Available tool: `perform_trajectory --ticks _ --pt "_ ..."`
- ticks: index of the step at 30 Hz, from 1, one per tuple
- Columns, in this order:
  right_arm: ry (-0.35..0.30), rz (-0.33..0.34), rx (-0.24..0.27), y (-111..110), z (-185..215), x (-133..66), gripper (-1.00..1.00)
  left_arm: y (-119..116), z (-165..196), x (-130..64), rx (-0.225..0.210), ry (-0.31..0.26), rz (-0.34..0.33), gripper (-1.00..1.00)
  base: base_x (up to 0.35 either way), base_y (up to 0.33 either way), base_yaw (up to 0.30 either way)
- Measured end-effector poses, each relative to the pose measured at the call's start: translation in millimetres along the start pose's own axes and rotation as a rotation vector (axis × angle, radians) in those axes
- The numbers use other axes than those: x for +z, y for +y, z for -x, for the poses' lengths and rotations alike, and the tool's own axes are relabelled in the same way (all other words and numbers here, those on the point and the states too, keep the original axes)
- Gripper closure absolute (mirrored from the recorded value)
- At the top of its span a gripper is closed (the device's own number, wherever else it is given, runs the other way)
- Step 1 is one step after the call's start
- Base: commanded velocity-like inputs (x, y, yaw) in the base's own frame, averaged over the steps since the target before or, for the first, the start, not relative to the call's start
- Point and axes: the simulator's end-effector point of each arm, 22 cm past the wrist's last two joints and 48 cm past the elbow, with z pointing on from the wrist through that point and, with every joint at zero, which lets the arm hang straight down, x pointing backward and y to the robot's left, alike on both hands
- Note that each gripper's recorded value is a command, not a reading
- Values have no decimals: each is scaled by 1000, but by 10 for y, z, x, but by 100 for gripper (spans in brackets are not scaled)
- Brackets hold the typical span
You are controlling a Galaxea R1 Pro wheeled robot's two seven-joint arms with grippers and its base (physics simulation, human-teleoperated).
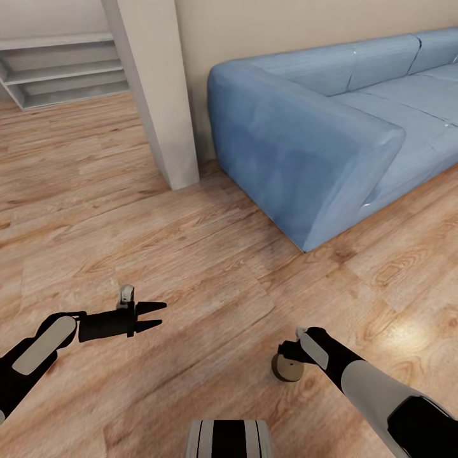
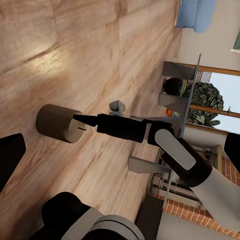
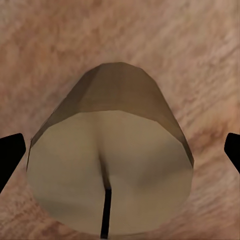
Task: Place each of the two pumpkins and all three candles from the living room inside a cabinet in the living room (use any cabinet), then make sure every cabinet is closed, and position the cauldron so it is next to a table in the living room.
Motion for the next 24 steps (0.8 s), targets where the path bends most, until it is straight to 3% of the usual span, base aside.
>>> perform_trajectory --ticks 24 --pt "1 7 -2 21 -7 2 -100 -6 -9 12 1 2 -1 -100 0 0 0"
